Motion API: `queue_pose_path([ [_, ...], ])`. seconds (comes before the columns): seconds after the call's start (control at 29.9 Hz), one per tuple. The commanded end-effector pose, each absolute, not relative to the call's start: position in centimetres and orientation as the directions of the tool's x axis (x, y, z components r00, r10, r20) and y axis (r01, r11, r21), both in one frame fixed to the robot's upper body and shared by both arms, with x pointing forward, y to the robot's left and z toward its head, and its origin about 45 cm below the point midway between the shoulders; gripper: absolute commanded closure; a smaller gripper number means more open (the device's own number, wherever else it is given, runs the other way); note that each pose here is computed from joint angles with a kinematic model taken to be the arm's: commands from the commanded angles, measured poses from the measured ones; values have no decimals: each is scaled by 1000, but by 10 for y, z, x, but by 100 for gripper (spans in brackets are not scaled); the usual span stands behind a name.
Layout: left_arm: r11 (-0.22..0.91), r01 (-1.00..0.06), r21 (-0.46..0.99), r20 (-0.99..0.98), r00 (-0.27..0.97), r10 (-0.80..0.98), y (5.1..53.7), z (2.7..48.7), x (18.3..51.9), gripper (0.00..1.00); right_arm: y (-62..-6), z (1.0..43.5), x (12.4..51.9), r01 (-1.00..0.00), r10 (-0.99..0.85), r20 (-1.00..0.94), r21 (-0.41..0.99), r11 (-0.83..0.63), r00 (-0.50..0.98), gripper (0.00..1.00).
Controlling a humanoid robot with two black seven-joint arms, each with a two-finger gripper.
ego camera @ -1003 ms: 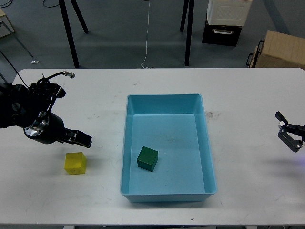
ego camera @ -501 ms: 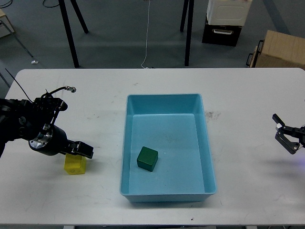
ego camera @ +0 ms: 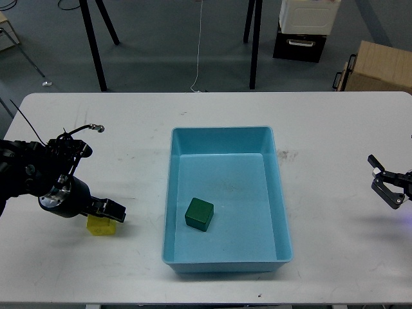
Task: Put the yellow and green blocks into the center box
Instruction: 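Close the left gripper on the yellow cube, then lift the yellow cube and carry it into the blue tray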
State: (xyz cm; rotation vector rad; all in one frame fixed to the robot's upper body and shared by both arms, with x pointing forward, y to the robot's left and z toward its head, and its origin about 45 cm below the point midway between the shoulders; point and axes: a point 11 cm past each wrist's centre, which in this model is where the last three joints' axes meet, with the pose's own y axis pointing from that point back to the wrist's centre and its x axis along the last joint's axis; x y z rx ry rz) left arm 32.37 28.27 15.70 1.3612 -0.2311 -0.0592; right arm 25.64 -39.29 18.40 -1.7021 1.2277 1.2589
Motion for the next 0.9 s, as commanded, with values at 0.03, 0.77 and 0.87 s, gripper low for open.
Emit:
queue_pose_path([
  [0.03, 202, -79, 976, 123, 968, -218, 282, 156, 317, 1, -393, 184, 256, -946, -288, -954, 11, -324, 87, 0],
  [0.77, 176, -174, 969, 216, 941, -259, 274, 187, 340, 100, -392, 182, 255, -945, -298, -951, 19, -328, 84, 0],
  [0.87, 284, -281, 917, 355, 899, -256, 242, 243, 366, 100, -392, 183, 256, -945, -299, -950, 17, -327, 86, 0],
])
